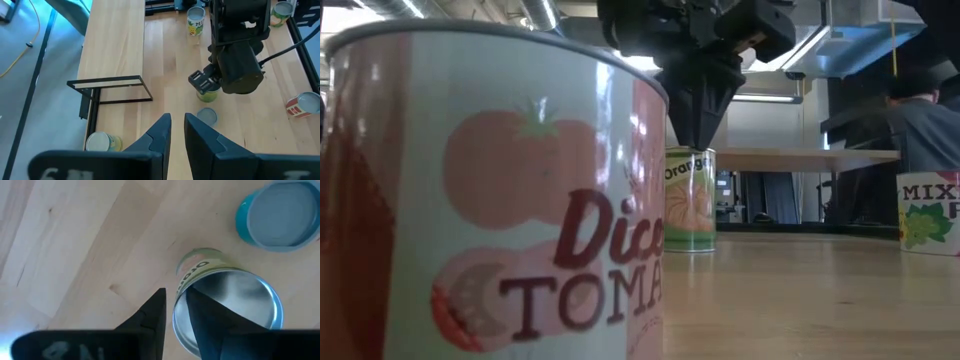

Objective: Pick and place cans onto a shelf
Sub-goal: Put the green can on the shelf

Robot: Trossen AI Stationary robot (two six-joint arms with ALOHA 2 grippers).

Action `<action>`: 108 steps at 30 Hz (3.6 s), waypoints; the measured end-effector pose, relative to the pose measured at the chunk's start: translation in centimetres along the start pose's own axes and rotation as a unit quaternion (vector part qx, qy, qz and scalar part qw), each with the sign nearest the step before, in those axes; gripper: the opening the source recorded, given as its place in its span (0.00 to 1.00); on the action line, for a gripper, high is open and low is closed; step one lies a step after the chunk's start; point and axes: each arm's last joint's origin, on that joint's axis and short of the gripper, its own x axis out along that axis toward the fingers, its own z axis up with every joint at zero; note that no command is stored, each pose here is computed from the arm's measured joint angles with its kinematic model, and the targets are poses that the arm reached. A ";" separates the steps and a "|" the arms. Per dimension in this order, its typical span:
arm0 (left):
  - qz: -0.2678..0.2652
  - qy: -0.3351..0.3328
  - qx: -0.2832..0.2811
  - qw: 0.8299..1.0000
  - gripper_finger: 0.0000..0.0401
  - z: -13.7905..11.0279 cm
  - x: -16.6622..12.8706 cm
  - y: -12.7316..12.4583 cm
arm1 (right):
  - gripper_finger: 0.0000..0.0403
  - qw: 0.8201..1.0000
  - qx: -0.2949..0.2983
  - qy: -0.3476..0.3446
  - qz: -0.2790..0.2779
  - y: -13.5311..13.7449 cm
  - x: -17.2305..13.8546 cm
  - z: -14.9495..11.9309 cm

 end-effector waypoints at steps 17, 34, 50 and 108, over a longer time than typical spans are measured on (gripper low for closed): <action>0.000 0.000 0.000 1.000 0.11 0.0 0.0 0.0 | 0.01 0.996 0.083 0.006 -0.041 0.0 -0.6 -0.2; 0.000 0.000 0.001 1.000 0.11 0.0 0.0 0.0 | 0.00 0.979 0.186 0.015 -0.076 1.9 -8.1 -2.4; 0.000 0.000 0.014 1.000 0.11 0.0 0.0 0.0 | 0.00 0.942 0.266 -0.097 -0.180 -1.1 -17.5 -5.0; 0.050 0.015 0.011 0.999 0.11 -0.1 0.0 0.3 | 0.16 0.915 0.310 -0.021 -0.257 -8.9 -20.3 -15.8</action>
